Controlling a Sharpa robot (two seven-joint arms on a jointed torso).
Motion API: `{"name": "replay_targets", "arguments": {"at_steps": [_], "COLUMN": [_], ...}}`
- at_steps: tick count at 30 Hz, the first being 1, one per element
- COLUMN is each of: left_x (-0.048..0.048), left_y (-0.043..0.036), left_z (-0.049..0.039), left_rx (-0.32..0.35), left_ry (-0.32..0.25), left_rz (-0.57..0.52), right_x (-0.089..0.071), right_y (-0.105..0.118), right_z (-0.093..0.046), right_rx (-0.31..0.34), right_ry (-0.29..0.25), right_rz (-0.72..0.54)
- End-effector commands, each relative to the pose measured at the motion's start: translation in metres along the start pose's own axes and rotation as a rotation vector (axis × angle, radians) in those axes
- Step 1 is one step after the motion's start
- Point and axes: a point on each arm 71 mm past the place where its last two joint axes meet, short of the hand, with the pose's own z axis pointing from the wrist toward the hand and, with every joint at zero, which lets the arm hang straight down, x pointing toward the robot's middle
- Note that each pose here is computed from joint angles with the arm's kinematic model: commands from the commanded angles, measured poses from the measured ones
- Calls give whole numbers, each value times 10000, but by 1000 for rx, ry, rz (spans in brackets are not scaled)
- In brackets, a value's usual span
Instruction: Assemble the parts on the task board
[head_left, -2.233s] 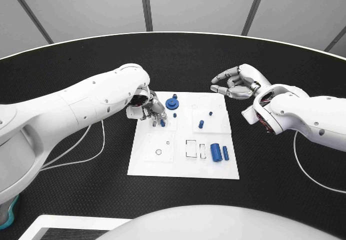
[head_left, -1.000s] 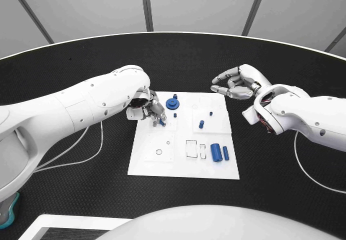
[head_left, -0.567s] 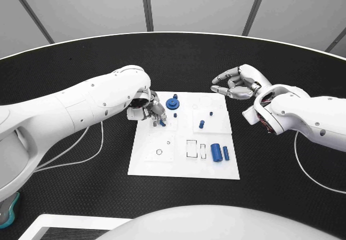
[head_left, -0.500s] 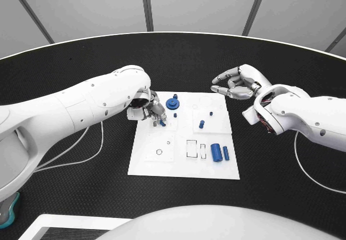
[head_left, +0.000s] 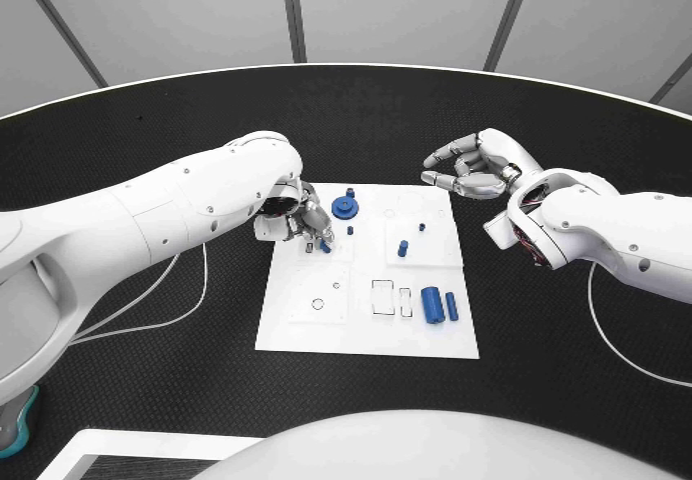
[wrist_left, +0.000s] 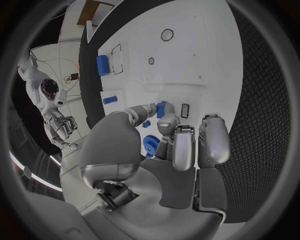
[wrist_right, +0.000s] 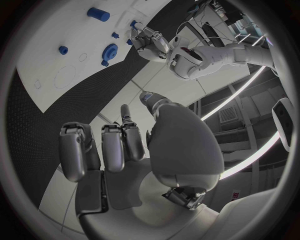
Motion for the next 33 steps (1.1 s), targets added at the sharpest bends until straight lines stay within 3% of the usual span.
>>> {"name": "replay_targets", "arguments": {"at_steps": [1,33], "left_x": [5,14], "left_y": [9,31], "left_z": [3,27], "left_rx": [-12,-22], "left_ry": [4,11], "left_rz": [3,0], "right_x": [0,3], "right_y": [0,-1], "right_z": [0,5], "right_rx": [0,0], "right_ry": [0,1], "right_rz": [0,0]}}
